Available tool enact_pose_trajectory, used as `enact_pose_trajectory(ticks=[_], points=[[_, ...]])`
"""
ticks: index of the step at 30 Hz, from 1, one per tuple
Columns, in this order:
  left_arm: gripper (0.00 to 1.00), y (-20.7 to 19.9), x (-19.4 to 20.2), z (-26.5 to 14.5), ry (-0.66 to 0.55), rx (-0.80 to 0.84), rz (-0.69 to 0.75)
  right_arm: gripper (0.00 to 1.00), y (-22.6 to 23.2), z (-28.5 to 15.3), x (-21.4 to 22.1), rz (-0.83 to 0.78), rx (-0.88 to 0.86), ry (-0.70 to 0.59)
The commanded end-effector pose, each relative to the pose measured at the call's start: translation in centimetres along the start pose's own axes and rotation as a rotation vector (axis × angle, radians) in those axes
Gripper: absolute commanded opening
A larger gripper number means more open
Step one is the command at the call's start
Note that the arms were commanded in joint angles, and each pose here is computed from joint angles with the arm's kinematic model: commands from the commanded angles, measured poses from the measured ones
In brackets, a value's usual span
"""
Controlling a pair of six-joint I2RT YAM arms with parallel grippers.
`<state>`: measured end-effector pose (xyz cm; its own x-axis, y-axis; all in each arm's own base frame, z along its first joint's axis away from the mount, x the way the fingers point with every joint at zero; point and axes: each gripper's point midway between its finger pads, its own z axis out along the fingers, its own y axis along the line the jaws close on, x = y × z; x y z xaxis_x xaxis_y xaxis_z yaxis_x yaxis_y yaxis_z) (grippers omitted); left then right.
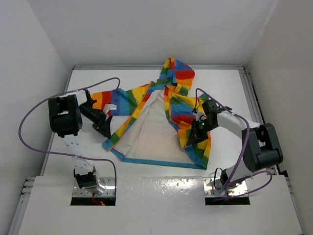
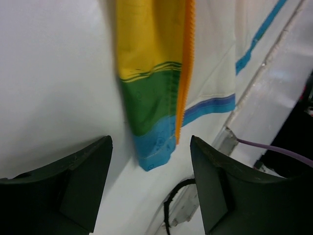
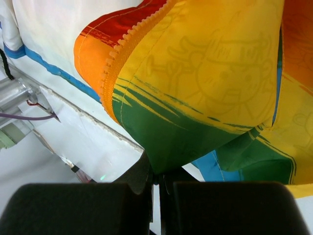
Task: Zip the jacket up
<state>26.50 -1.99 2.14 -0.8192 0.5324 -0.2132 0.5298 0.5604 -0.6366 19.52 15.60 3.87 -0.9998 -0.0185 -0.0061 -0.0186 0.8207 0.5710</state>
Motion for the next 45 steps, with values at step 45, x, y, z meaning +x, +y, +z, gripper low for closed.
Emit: enact_pose_trajectory(ticks=[45], points=[[0.56, 3.6, 0.8, 6.0, 0.043, -0.013, 0.079, 0.0, 1.7, -0.6, -0.9, -0.054, -0.045, -0.013]])
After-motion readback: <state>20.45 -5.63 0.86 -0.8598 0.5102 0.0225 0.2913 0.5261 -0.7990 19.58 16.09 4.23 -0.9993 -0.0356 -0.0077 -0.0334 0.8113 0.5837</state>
